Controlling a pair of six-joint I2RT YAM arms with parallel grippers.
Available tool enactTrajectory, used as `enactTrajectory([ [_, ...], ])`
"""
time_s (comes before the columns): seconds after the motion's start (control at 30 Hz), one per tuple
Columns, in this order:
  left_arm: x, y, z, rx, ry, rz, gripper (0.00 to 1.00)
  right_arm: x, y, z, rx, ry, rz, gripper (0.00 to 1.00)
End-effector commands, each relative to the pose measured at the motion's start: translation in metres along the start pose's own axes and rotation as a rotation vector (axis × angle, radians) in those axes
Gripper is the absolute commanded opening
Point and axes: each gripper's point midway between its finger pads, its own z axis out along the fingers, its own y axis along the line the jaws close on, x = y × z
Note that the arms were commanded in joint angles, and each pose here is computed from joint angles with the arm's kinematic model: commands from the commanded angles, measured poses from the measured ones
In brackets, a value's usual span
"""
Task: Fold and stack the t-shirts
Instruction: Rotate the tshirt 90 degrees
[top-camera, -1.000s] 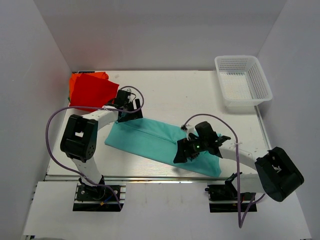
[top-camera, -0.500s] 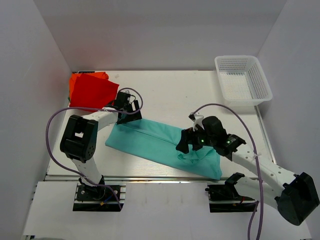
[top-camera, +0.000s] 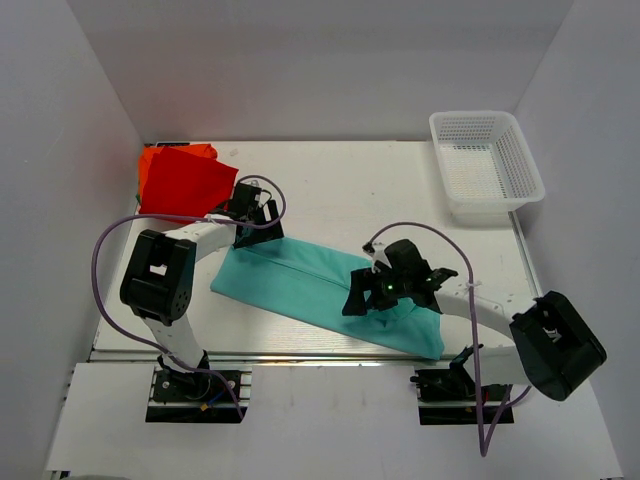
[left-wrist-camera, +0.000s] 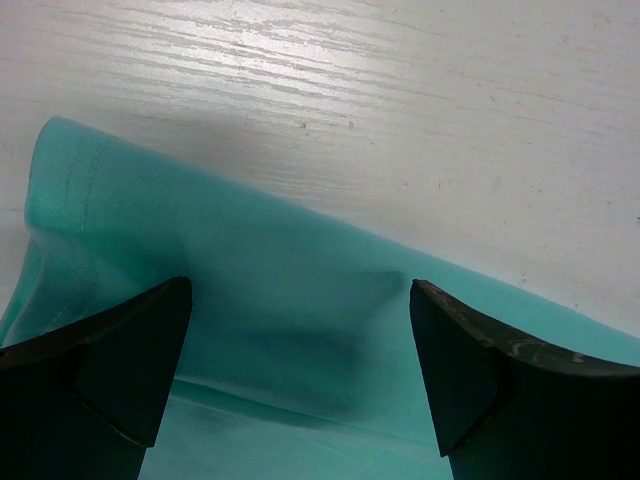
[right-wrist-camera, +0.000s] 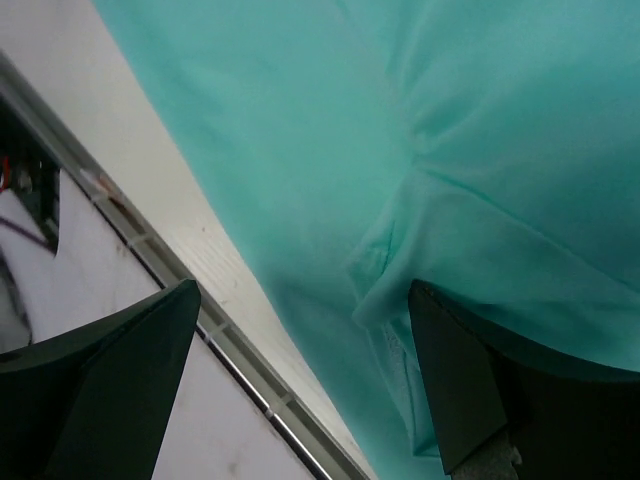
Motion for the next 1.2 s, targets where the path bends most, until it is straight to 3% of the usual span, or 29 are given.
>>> enactTrajectory([
  [0.0,-0.025,-0.009,-0.01,0.018,-0.065,-0.01,1.0,0.014,0.021,0.008,-0.169,0.044,0.004,0.9],
  [0.17,-0.026,-0.009,-0.008,0.017,-0.062,-0.01,1.0,0.02,0.004,0.011,-0.092,0.054,0.012,0.9],
  [0.43,-0.023,-0.008,-0.008,0.017,-0.064,-0.01,1.0,-0.035,0.003,-0.031,0.102,-0.146,-0.026,0.9],
  [0.57,-0.02,-0.008,-0.006,0.021,-0.051,-0.009,1.0,-0.032,-0.01,-0.048,0.193,-0.175,0.013,0.9],
  [0.83,-0.015,-0.008,-0.002,0.026,-0.039,-0.008,1.0,0.006,-0.053,-0.029,0.292,-0.088,0.149,0.9],
  [1.07,-0.014,0.008,-0.006,-0.02,-0.04,-0.022,1.0,0.062,-0.112,-0.031,0.502,0.039,0.379,0.9],
  [1.17,-0.004,0.012,-0.007,-0.055,-0.011,-0.008,1.0,0.058,-0.118,-0.028,0.506,0.051,0.39,0.9],
])
